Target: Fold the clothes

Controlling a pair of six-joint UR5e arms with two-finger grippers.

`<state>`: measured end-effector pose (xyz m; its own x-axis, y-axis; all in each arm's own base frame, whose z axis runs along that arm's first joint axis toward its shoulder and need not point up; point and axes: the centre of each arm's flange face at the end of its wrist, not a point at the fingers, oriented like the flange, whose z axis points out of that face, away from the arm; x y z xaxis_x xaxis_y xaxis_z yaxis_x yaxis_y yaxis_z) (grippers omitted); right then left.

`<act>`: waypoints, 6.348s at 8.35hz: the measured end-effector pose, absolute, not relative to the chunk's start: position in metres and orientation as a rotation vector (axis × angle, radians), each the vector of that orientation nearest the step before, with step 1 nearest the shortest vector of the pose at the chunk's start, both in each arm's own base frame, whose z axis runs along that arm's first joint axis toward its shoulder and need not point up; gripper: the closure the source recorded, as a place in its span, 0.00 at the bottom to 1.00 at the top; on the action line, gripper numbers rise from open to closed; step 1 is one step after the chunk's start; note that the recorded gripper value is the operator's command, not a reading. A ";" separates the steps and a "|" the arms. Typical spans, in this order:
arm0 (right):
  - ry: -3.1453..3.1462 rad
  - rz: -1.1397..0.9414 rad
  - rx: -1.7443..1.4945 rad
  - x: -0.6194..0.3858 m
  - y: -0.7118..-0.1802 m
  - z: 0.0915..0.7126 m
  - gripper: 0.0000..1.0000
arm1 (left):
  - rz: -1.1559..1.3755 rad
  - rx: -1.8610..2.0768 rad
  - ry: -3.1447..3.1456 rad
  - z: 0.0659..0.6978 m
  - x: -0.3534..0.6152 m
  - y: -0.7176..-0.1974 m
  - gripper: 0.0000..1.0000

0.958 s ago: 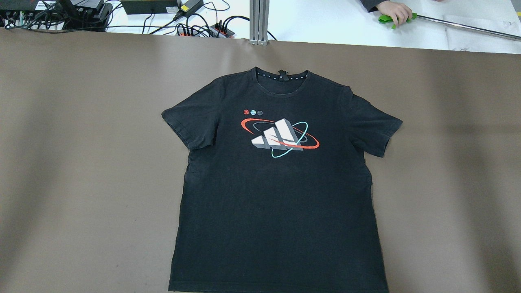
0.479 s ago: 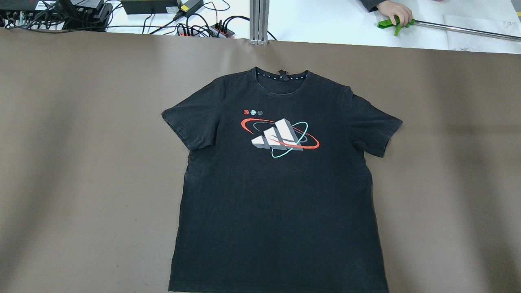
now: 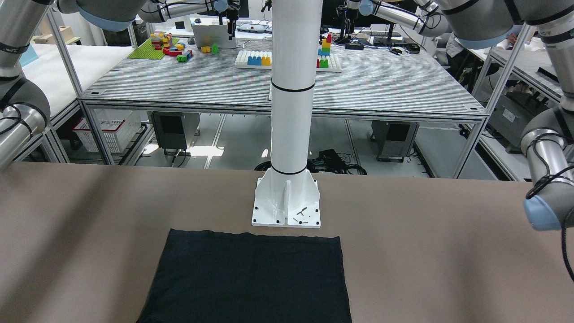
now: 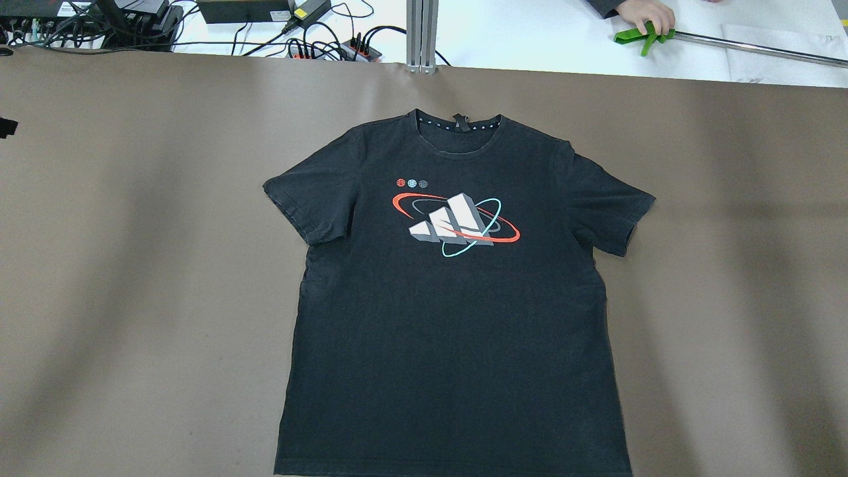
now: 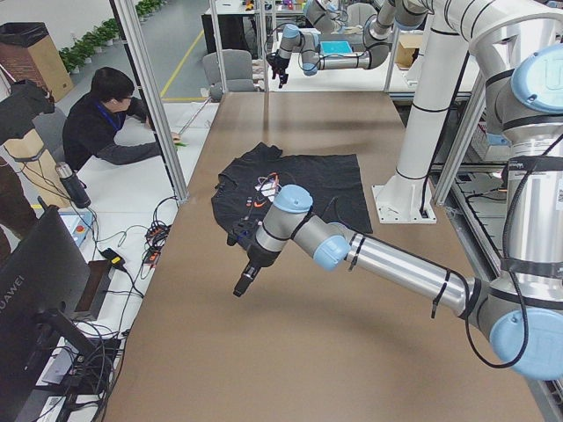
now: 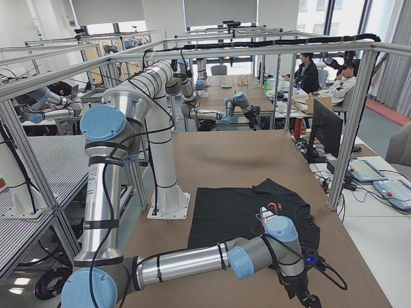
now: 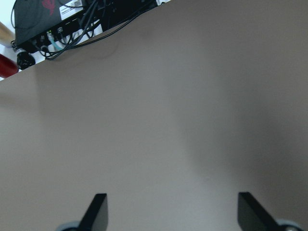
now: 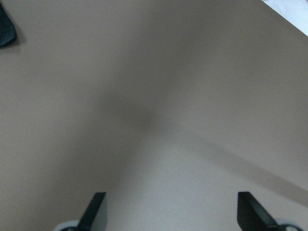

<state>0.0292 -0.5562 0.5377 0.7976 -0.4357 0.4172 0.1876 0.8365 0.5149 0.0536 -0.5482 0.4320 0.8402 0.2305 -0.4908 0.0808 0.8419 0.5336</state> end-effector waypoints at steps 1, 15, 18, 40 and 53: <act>-0.577 -0.309 0.480 0.011 -0.574 0.541 0.06 | 0.073 0.579 0.612 0.423 0.077 -0.557 0.05; -0.678 0.031 0.574 -0.292 -0.623 0.532 0.06 | -0.142 0.651 0.857 0.320 0.257 -0.613 0.05; -0.663 0.031 0.563 -0.300 -0.626 0.539 0.15 | -0.143 0.656 0.855 0.318 0.262 -0.612 0.05; -0.714 0.119 0.670 -0.454 -0.667 0.285 0.06 | -0.162 0.655 0.809 0.338 0.268 -0.623 0.05; -0.773 0.092 0.619 -0.384 -0.673 0.311 0.06 | -0.114 0.712 0.885 0.383 0.433 -0.619 0.06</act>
